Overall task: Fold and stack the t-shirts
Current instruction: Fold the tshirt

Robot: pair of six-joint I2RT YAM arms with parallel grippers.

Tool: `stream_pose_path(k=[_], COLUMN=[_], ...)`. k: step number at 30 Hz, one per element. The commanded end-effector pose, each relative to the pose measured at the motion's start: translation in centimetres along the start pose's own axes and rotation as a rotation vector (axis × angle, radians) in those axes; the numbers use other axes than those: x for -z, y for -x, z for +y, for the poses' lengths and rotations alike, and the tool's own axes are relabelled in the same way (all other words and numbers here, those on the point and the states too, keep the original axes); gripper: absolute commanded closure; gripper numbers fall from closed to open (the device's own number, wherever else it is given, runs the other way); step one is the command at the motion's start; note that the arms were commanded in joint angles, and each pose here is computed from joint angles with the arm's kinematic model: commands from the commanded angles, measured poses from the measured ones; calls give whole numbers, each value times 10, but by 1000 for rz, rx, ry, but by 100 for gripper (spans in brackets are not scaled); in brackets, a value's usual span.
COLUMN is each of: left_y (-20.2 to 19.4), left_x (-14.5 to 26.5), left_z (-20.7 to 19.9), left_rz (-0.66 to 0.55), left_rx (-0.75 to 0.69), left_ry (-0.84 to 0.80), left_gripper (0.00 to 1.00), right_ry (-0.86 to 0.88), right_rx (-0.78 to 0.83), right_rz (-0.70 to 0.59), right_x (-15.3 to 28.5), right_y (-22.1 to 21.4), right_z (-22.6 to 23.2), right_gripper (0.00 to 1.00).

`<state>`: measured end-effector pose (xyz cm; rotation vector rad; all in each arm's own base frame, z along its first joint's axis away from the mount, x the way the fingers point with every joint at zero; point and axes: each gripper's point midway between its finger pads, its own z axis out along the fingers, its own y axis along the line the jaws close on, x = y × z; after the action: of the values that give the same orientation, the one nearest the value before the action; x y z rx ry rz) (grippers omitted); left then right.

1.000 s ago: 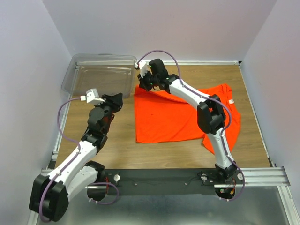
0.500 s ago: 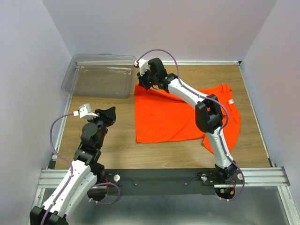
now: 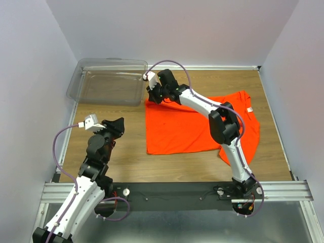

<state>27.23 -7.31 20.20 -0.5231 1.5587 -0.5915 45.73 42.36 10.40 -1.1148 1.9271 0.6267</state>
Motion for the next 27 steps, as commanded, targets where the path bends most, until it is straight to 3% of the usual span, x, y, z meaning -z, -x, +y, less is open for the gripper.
stream_pose_path(k=[1,23,24,27], left_y=[-5,-24,-24,-24], left_x=[1,3,4,4], left_z=[11,19,19,20], left_rz=[3,44,45,45], left_rx=[0,20,20,20], left_ry=[33,22,23,24], left_gripper=[56,56,56,56], right_ry=[52,144,147,158], right_rx=[33,58,58,55], right_rz=[-23,16,21,24], right_x=[10,11,9,8], right_y=[9,-12,-14,-15], right_z=[17,47,49,54], right_gripper=[99,99,98,84])
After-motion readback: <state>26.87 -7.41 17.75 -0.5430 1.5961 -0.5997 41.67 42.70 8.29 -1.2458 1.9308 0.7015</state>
